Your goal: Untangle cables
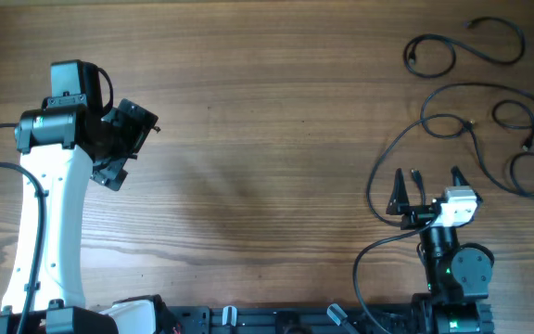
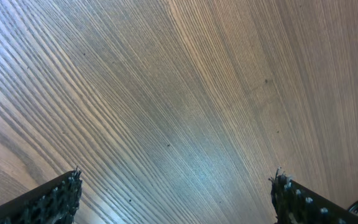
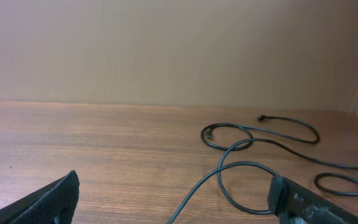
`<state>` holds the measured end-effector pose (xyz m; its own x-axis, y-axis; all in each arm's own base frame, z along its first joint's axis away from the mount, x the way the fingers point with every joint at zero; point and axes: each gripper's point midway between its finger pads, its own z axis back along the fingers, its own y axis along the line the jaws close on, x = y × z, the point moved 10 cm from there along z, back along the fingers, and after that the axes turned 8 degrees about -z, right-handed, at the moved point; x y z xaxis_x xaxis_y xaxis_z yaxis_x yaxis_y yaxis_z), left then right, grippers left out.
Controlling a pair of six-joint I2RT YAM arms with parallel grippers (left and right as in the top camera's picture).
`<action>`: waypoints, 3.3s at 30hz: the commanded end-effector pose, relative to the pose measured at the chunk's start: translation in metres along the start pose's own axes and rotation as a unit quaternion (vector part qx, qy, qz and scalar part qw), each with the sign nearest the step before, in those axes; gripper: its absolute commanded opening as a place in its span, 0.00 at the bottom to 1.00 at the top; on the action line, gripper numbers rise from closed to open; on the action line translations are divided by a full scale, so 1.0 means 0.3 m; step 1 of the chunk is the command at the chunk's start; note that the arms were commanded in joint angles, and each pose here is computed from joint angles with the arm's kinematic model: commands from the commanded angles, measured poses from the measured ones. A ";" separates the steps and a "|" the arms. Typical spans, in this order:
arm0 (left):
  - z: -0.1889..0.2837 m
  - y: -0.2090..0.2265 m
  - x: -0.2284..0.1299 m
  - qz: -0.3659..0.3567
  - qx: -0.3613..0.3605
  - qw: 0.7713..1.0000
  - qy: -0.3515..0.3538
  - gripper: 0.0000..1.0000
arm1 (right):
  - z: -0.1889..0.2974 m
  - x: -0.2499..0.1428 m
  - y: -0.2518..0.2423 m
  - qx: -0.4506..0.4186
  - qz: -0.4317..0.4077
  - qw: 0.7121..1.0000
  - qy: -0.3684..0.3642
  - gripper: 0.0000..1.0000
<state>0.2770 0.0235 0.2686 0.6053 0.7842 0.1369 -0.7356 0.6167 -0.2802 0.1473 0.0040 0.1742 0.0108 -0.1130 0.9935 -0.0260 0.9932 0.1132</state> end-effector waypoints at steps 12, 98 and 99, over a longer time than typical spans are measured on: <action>-0.003 0.000 0.004 0.002 0.001 1.000 0.001 1.00 | 0.002 0.004 0.002 0.006 0.025 1.000 -0.005 1.00; -0.203 0.363 -0.381 -0.336 -0.272 0.758 -0.489 1.00 | 0.001 0.003 0.002 0.006 0.025 1.000 -0.004 1.00; -0.204 0.363 -0.381 -0.339 -0.269 0.757 -0.490 1.00 | 0.001 0.003 0.002 0.006 0.025 1.000 -0.004 1.00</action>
<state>0.1461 -0.0058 0.1673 0.0832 0.1312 0.9879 0.0599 0.9888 -0.1364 0.1473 0.0040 0.1742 0.0096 -0.0807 0.9967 -0.0264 0.9964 0.0810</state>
